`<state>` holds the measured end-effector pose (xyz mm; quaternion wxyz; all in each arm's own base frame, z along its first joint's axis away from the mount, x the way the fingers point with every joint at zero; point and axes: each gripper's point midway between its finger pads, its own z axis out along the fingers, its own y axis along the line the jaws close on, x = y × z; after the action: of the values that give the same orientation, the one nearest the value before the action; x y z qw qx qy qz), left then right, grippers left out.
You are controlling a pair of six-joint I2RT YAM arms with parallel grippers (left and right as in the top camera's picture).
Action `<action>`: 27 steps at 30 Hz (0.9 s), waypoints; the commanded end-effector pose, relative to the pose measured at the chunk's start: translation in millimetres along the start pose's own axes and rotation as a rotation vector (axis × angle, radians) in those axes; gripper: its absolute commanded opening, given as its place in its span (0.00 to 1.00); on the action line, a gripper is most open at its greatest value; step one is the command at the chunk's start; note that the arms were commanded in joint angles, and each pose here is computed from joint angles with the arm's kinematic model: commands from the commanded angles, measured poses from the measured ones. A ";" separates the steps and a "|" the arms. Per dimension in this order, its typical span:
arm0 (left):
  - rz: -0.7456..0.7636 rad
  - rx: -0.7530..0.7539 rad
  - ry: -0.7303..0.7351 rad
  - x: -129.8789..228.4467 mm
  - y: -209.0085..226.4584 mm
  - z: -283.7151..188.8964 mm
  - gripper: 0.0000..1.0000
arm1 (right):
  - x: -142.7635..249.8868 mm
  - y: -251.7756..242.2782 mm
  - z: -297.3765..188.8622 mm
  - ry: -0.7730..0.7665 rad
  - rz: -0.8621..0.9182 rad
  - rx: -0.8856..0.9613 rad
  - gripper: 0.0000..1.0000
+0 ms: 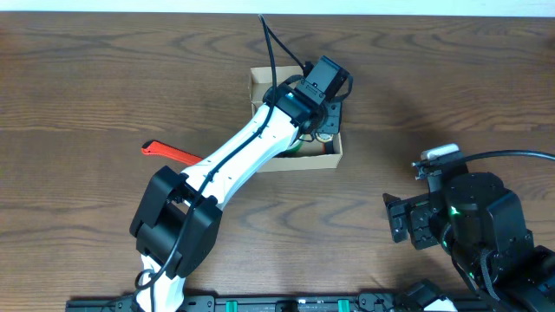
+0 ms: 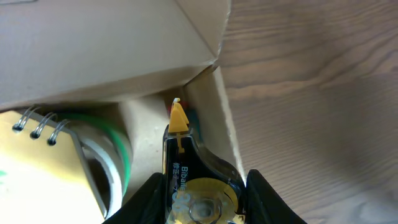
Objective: Pack container
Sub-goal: 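Carry correction tape with left gripper and drop it into the box, then move left gripper to the red box cutter and grasp it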
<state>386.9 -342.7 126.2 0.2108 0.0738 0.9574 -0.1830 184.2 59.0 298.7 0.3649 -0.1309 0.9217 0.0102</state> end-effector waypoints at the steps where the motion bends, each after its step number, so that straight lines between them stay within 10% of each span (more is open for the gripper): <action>1: -0.018 0.009 -0.002 -0.6 -1.5 3.5 0.10 | 0.6 -1.5 0.5 0.003 -0.010 0.006 0.99; 4: -0.017 0.019 -0.016 -4.2 -4.4 3.4 0.58 | 0.6 -1.5 0.5 0.003 -0.010 0.006 0.99; 7: -0.015 0.034 -0.009 -2.9 -7.0 2.9 0.68 | 0.6 -1.5 0.5 0.003 -0.010 0.006 0.99; 17: 0.040 0.040 -0.169 -40.5 -3.2 -74.9 0.64 | 0.6 -1.5 0.5 0.003 -0.010 0.006 0.99; 27: -0.291 -0.346 -0.314 -46.0 147.7 -216.9 0.54 | 0.6 -1.5 0.5 0.003 -0.010 0.006 0.99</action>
<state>374.7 -180.0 274.9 0.3204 -0.0544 0.9391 -0.1113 184.3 59.0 298.3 0.3645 -0.1309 0.9219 0.0098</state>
